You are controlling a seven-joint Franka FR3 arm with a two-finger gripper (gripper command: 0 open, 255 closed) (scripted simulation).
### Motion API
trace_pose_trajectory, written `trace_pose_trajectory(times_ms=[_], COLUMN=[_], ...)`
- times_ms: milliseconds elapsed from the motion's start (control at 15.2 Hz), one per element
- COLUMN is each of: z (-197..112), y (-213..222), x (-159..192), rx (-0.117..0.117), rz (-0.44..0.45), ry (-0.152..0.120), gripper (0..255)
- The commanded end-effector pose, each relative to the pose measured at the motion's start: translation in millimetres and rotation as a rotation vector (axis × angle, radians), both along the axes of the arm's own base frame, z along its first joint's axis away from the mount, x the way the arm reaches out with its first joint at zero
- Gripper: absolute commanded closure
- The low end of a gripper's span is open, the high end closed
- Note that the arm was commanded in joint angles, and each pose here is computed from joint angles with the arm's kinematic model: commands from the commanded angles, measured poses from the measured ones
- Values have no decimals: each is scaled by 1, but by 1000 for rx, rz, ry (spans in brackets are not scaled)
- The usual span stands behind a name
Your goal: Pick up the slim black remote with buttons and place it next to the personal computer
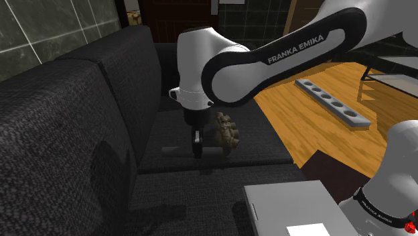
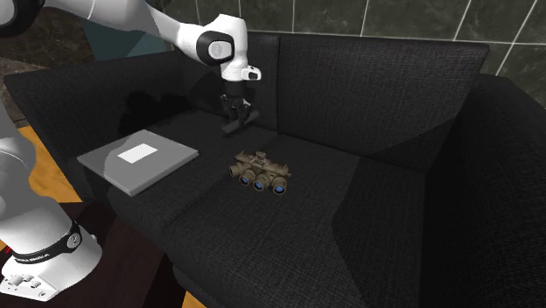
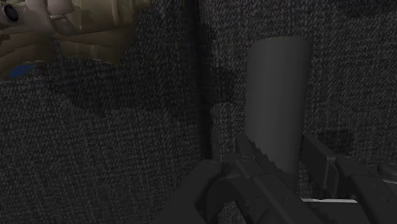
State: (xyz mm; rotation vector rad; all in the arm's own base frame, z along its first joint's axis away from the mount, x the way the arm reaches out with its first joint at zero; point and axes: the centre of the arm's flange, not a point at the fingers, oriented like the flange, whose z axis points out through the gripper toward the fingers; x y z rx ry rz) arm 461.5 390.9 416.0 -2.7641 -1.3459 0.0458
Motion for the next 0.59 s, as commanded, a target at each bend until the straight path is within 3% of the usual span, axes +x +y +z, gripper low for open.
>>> trace_pose_trajectory(times_ms=[0, 528], z=[1, 1], y=[13, 72], x=[-23, -111], rx=[0, 0], rz=[-1, -1], ry=[-1, -1], gripper=[255, 255])
